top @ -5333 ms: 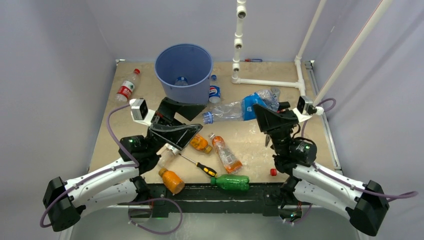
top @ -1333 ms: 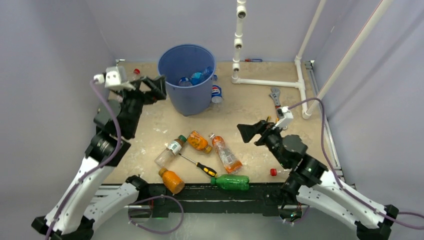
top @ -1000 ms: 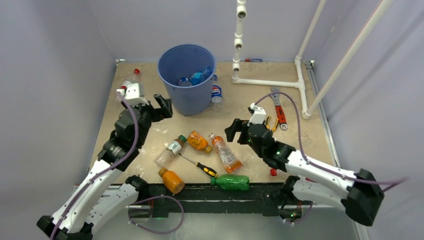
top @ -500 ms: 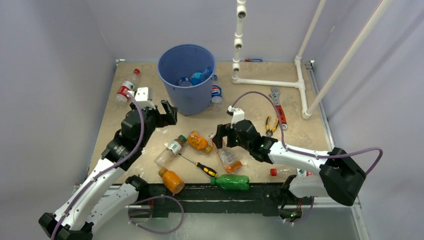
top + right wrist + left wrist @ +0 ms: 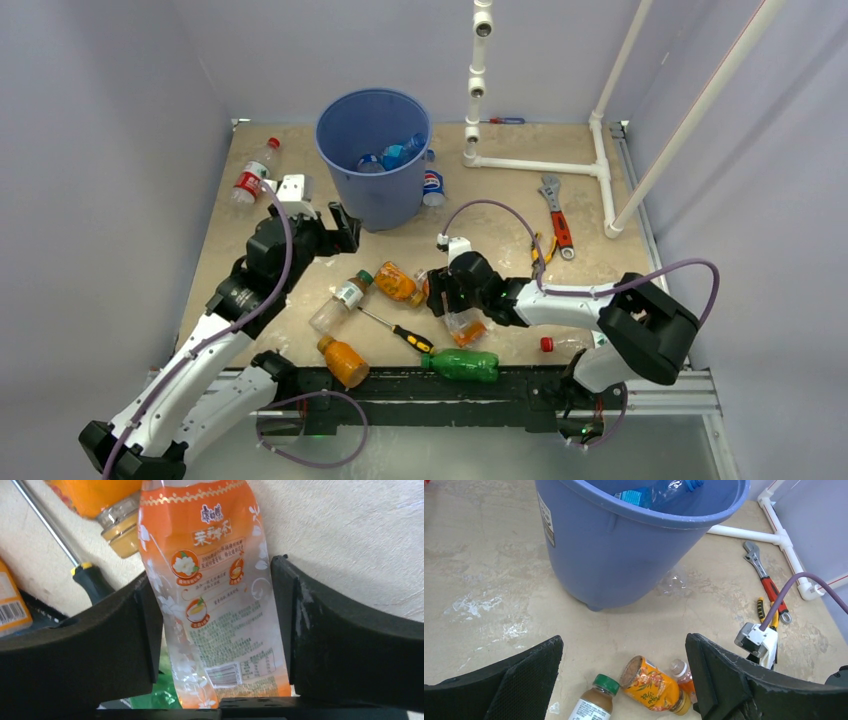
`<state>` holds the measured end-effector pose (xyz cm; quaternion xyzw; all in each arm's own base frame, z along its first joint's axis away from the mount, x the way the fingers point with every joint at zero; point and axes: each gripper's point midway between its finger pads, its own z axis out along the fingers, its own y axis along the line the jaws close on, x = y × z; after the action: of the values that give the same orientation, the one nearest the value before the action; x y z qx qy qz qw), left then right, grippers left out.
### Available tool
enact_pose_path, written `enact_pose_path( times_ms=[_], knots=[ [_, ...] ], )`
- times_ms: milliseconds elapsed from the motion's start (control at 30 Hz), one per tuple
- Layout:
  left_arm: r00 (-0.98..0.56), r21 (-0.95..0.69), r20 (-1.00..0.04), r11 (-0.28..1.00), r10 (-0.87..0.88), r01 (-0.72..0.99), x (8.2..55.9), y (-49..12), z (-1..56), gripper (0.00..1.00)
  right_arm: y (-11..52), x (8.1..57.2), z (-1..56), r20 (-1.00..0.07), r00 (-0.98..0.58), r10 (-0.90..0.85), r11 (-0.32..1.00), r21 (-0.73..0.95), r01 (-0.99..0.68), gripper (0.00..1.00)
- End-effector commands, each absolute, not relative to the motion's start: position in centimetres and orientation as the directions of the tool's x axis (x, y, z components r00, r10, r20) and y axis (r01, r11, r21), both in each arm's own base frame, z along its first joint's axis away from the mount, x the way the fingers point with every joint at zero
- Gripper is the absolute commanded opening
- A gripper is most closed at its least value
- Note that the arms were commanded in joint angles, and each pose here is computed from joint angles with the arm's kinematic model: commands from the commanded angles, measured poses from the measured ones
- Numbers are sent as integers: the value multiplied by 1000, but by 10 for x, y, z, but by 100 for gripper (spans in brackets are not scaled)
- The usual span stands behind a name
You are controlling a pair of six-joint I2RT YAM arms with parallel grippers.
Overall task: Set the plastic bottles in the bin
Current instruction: Pick up the plastic bottle at the center of the board.
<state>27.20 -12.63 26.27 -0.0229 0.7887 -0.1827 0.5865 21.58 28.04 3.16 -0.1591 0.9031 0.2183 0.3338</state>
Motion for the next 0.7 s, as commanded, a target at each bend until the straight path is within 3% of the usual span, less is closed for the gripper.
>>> enact_pose_path(
  times_ms=[0, 267, 433, 667],
  knots=[
    [-312, -339, -911, 919, -269, 199, 272, -132, 266, 91, 275, 226, 33, -693, -709, -130, 884, 242, -399, 70],
    [-321, -336, -910, 920, -263, 201, 273, -133, 263, 90, 266, 225, 25, -693, -710, -129, 900, 218, -377, 49],
    [-324, -334, -910, 921, -259, 202, 274, -134, 262, 90, 265, 227, 32, -706, -700, -106, 904, 225, -363, 43],
    [-322, -333, -911, 921, -259, 202, 273, -133, 263, 90, 263, 227, 105, -827, -559, 65, 839, 349, -418, 37]
  ],
)
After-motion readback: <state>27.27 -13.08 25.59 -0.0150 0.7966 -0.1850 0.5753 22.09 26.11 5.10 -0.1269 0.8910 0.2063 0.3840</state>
